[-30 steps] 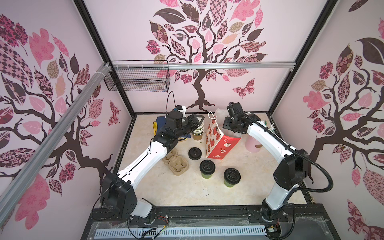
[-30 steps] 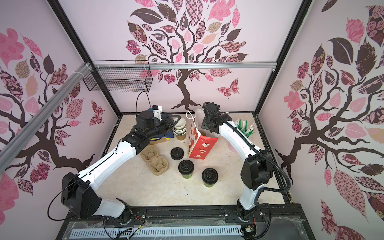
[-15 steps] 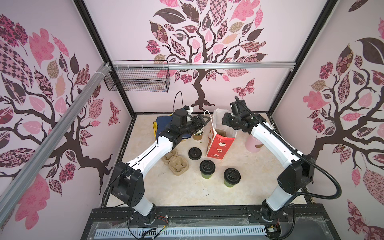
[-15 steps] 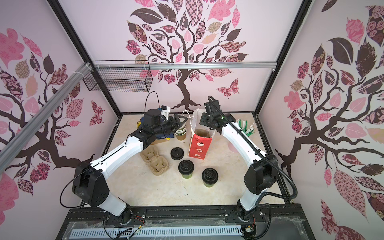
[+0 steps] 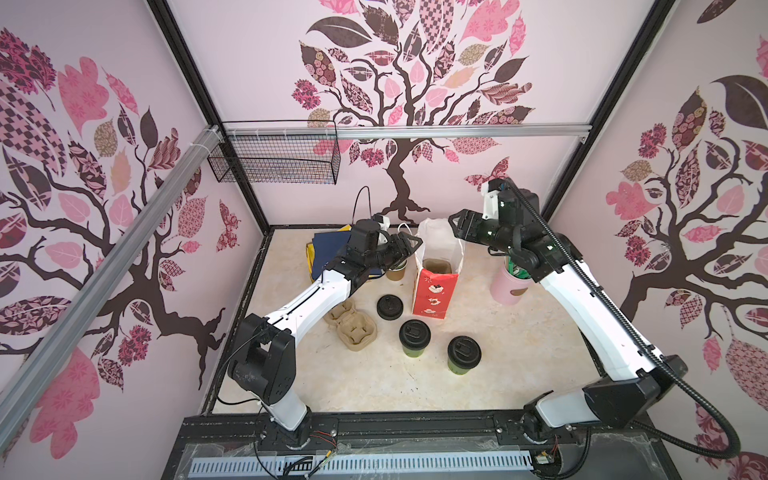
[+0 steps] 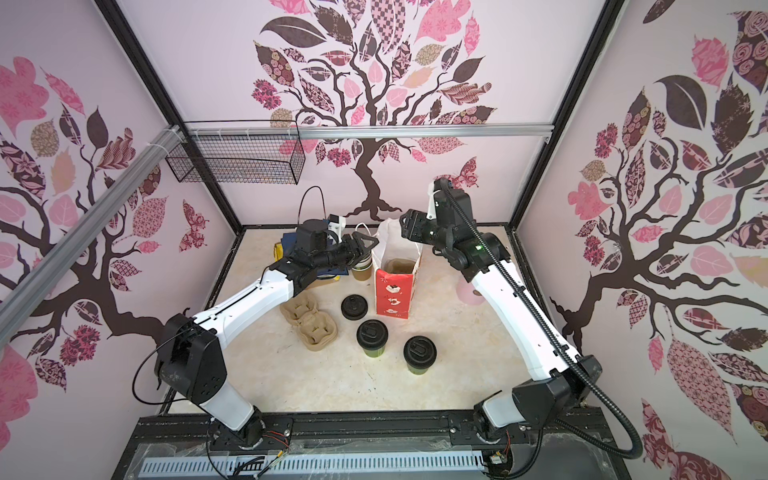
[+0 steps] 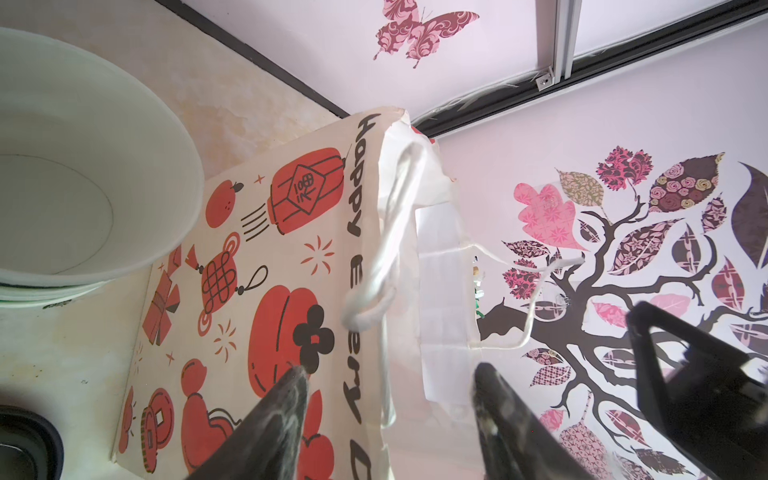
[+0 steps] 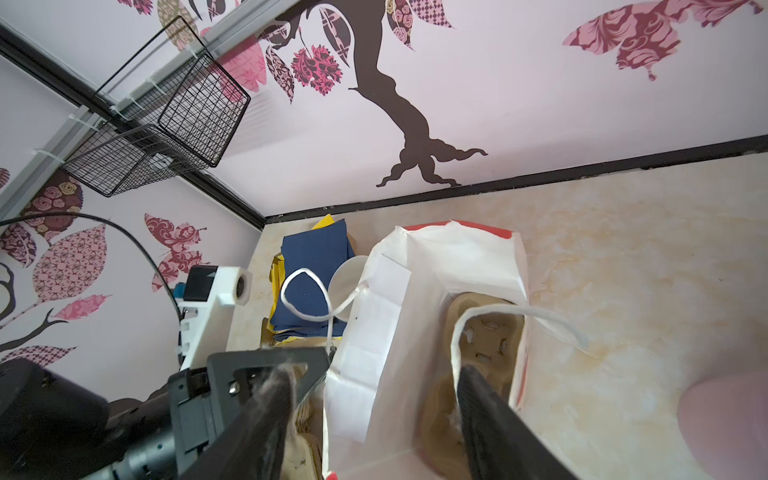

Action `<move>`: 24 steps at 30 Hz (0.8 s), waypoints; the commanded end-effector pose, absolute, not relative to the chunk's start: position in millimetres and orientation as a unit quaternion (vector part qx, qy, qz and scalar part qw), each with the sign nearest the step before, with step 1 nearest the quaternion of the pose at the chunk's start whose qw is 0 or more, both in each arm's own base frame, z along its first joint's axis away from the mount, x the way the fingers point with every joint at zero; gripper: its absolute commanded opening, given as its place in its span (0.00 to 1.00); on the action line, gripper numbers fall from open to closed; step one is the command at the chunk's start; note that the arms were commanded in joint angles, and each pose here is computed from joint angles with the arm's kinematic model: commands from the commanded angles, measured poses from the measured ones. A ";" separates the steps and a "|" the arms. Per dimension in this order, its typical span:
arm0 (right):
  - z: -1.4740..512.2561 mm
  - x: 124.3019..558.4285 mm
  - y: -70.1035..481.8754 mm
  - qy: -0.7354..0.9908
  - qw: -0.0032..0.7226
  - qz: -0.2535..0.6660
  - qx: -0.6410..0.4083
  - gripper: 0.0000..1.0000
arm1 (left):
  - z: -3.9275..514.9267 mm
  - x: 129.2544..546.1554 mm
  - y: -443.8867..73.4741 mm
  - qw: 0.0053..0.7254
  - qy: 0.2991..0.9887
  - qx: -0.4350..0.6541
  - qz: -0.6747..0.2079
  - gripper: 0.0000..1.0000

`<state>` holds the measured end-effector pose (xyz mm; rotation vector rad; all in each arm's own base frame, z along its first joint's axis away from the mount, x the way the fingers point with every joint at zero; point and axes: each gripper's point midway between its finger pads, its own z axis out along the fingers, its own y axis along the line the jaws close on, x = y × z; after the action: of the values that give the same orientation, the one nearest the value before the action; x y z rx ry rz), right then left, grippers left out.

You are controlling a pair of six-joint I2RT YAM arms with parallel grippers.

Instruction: Pack the takeout coffee

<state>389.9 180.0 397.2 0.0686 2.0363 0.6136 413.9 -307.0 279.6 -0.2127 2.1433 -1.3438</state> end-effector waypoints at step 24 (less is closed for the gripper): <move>280.6 402.6 150.0 0.929 0.350 0.063 0.096 0.46 | 333.6 401.0 -271.7 0.386 0.800 -0.072 -0.453 0.66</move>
<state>392.4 152.2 279.1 0.2150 2.4355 0.1984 401.4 -279.4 311.9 -0.1981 2.0828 -1.1997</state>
